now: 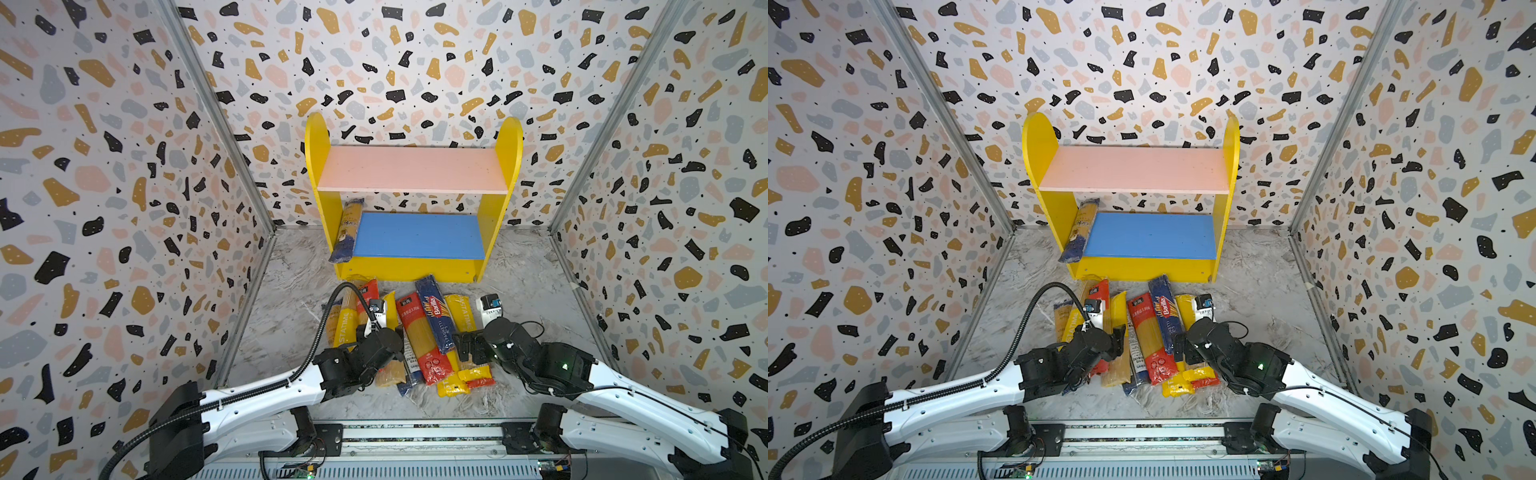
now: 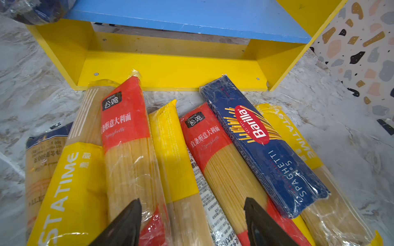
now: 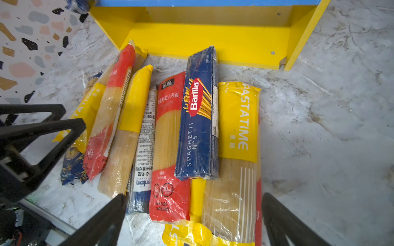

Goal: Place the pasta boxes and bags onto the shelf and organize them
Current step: 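Draw the left gripper back while the right gripper lowers onto the Barilla box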

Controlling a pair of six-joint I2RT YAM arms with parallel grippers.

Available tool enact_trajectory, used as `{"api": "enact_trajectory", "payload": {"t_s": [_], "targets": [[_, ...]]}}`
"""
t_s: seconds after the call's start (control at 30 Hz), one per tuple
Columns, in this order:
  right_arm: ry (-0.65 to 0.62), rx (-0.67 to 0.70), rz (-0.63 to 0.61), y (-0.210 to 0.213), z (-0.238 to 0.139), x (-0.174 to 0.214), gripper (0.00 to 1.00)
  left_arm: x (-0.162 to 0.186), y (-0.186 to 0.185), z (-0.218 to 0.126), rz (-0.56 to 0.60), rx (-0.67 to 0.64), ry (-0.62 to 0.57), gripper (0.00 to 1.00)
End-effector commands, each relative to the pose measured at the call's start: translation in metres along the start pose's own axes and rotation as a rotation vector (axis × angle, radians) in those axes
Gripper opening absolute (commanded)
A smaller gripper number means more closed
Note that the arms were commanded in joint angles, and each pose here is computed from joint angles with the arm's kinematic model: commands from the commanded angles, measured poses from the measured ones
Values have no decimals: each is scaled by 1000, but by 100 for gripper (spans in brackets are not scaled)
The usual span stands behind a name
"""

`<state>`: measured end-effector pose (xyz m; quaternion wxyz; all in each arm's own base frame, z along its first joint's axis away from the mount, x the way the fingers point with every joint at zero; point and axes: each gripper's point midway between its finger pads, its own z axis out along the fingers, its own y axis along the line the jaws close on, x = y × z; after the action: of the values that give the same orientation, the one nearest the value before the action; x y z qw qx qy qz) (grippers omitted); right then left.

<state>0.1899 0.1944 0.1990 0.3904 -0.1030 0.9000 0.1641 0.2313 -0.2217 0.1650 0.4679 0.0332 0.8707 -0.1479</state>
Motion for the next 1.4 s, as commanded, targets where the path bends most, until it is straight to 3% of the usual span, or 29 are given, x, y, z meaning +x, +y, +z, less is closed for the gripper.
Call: {"api": "enact_trajectory", "payload": {"t_s": [0.0, 0.5, 1.37], "targets": [[15, 48, 5, -7, 6, 9, 99, -1, 3, -2, -56, 0, -26, 75], [112, 124, -123, 6, 58, 29, 99, -15, 40, -18, 4, -156, -94, 87], [243, 206, -205, 2, 131, 37, 100, -49, 73, -39, -69, -172, -165, 94]]}}
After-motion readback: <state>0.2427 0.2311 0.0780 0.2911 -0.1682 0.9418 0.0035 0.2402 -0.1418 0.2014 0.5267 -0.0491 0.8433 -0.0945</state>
